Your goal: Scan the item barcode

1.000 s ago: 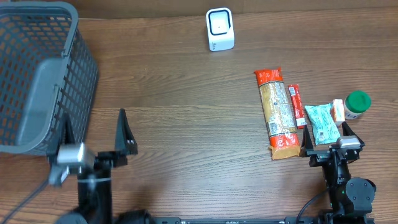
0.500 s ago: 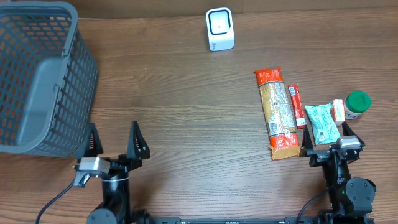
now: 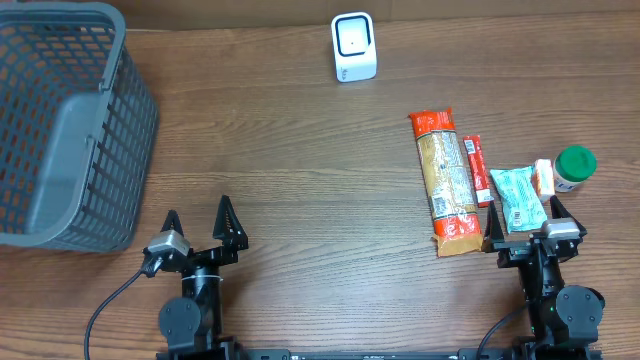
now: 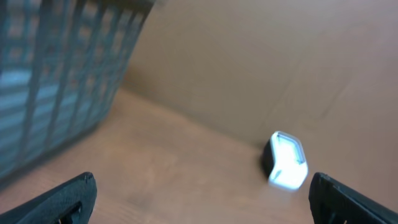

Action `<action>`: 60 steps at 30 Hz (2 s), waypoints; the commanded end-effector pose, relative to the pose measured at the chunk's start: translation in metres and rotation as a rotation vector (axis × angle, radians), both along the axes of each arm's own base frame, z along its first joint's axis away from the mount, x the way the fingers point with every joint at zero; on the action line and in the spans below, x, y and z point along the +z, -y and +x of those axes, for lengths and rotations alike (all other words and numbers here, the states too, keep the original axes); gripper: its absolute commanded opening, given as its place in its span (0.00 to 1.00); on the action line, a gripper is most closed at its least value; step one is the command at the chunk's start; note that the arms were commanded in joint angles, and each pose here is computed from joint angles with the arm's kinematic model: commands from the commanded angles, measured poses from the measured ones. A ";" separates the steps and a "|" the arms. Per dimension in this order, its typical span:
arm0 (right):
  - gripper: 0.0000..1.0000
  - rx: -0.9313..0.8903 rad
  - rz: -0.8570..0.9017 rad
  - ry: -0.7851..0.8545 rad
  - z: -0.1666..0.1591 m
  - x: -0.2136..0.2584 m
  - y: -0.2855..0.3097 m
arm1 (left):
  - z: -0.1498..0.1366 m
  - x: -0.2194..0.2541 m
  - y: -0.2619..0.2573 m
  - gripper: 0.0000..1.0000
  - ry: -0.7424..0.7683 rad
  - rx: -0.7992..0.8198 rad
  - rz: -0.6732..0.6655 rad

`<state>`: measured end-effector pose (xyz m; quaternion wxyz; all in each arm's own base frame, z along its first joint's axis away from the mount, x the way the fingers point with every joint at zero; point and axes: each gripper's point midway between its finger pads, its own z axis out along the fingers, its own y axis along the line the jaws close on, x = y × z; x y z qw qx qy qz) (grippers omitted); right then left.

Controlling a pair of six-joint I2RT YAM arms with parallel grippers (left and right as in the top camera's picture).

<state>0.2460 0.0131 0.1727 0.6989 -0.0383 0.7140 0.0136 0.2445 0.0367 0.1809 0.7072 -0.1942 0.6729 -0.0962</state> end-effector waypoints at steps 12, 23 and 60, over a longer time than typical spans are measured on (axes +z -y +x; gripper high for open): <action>1.00 -0.002 -0.004 0.002 0.000 -0.002 0.001 | 0.000 -0.025 0.013 1.00 -0.143 -0.060 0.386; 1.00 -0.002 -0.004 0.002 0.000 -0.002 0.001 | 0.001 -0.025 0.014 1.00 -0.147 -0.066 0.443; 1.00 -0.002 -0.004 0.002 0.000 -0.002 0.001 | 0.001 -0.025 0.013 1.00 -0.148 -0.062 0.444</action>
